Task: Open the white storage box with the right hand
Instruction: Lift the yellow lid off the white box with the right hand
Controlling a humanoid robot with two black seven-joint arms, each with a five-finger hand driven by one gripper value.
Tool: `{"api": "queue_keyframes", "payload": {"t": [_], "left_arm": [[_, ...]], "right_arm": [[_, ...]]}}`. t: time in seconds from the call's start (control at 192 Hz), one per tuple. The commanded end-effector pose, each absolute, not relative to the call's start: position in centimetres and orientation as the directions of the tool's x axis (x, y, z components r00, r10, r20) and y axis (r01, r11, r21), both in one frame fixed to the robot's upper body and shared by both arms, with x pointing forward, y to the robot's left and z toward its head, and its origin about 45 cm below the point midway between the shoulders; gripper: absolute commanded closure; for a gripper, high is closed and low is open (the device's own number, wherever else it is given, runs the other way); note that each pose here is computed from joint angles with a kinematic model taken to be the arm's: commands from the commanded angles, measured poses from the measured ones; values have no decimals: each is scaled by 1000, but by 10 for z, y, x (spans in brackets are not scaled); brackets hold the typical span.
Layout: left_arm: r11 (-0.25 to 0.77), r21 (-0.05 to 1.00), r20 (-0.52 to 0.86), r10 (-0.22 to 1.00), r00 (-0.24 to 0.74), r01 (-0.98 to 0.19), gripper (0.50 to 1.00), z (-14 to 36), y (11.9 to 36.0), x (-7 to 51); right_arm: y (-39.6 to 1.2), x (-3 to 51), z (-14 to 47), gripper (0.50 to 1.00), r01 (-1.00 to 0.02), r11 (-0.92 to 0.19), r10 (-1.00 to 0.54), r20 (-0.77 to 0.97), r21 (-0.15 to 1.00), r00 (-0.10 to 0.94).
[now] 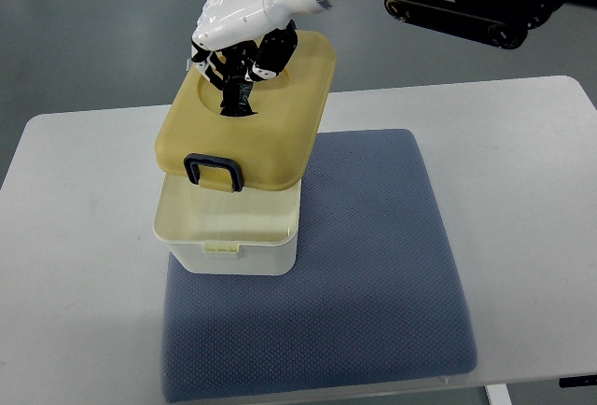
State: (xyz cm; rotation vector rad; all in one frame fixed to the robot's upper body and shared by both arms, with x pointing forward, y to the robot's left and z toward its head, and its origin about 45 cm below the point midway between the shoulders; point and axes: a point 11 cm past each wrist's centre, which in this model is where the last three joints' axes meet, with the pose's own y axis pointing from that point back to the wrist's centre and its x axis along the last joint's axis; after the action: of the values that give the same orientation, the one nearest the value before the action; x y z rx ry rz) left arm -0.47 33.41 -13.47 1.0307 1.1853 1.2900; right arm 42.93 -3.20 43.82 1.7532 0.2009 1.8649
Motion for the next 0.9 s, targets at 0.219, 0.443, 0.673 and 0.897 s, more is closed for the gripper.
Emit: {"api": "queue_keyframes", "payload": {"t": [0.219, 0.443, 0.673, 0.897], "left_arm": [[47, 989, -57, 996, -73, -141, 500, -135, 334, -5], [45, 989, -56, 996, -74, -141, 500, -135, 334, -5], [47, 989, -58, 996, -74, -141, 500, -135, 334, -5], [45, 989, -56, 996, -74, -141, 500, -135, 334, -5]], "right_arm": [[-130, 457, 436, 1000, -443, -777, 446, 887, 448, 116], [-205, 465, 409, 1000, -533, -730, 372, 903, 429, 217], [-256, 462, 375, 1000, -586, -687, 350, 902, 430, 252], [-265, 452, 336, 1000, -571, -690, 361, 895, 445, 261]]}}
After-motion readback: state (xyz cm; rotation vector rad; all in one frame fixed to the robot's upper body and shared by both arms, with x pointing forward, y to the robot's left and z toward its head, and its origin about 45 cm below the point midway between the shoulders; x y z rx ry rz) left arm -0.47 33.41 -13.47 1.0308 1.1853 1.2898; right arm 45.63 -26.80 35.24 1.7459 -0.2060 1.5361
